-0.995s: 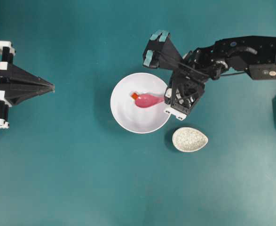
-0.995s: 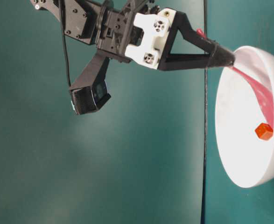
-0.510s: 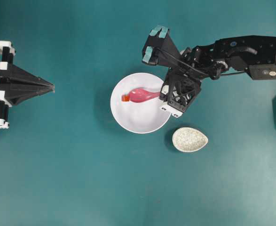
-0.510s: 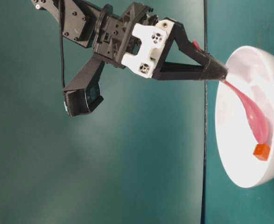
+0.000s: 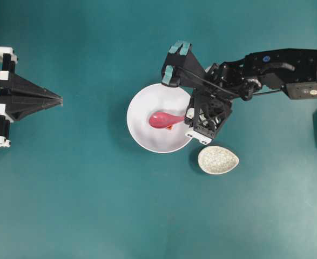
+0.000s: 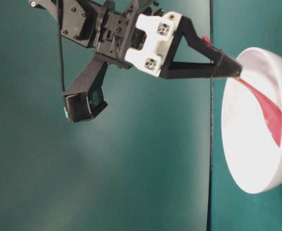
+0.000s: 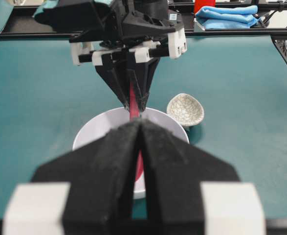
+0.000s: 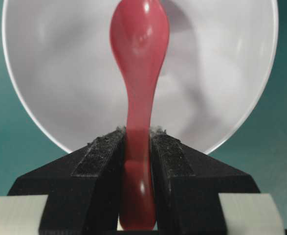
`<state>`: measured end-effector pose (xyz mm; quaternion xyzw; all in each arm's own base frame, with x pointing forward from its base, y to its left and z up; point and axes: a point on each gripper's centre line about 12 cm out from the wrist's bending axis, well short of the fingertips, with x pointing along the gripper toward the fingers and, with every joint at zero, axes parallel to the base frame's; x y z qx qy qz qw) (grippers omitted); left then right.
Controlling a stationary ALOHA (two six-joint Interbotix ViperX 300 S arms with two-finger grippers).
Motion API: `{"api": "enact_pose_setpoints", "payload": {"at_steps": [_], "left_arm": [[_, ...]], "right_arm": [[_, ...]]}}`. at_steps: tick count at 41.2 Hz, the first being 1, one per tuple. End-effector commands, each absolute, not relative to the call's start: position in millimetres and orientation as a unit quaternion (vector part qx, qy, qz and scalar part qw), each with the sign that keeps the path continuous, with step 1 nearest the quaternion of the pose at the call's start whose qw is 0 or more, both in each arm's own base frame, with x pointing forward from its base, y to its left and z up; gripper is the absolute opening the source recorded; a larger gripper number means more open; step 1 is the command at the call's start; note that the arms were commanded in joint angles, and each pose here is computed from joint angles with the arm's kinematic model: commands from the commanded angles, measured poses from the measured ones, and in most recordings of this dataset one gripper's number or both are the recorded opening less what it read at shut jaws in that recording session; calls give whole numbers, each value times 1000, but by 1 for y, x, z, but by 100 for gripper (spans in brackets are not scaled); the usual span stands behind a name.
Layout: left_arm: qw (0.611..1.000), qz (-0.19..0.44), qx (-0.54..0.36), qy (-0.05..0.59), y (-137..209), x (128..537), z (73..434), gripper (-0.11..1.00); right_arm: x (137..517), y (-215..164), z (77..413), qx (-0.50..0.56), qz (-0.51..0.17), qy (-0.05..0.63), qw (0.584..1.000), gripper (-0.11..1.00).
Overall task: Grip the spoon and scoop the red block from the bowl with right arm.
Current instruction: 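Drag the spoon under the red cube to scoop it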
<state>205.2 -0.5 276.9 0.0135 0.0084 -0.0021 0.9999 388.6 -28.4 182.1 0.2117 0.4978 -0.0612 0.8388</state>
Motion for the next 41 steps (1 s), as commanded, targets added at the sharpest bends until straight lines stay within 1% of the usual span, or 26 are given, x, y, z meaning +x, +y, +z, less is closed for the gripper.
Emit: {"api": "enact_pose_setpoints", "payload": {"at_steps": [1, 7, 15, 20, 25, 35, 41], "left_arm": [[1000, -4, 16, -2, -1, 207, 283, 0], [1000, -4, 16, -2, -1, 207, 283, 0], [1000, -4, 16, -1, -1, 207, 283, 0], [1000, -4, 16, 1, -1, 208, 282, 0], [1000, -4, 16, 8, -1, 210, 279, 0], [1000, -4, 16, -6, -1, 212, 280, 0], [1000, -4, 16, -6, -1, 212, 280, 0]], "right_arm": [[397, -27, 203, 217, -54, 477, 850, 22], [398, -24, 216, 220, -42, 495, 840, 22], [386, -17, 223, 219, -21, 563, 797, 22], [383, -16, 228, 218, -14, 584, 781, 22], [383, -20, 228, 219, -18, 588, 779, 22], [383, -31, 224, 214, -31, 589, 779, 22], [383, -31, 220, 211, -31, 598, 773, 22]]}}
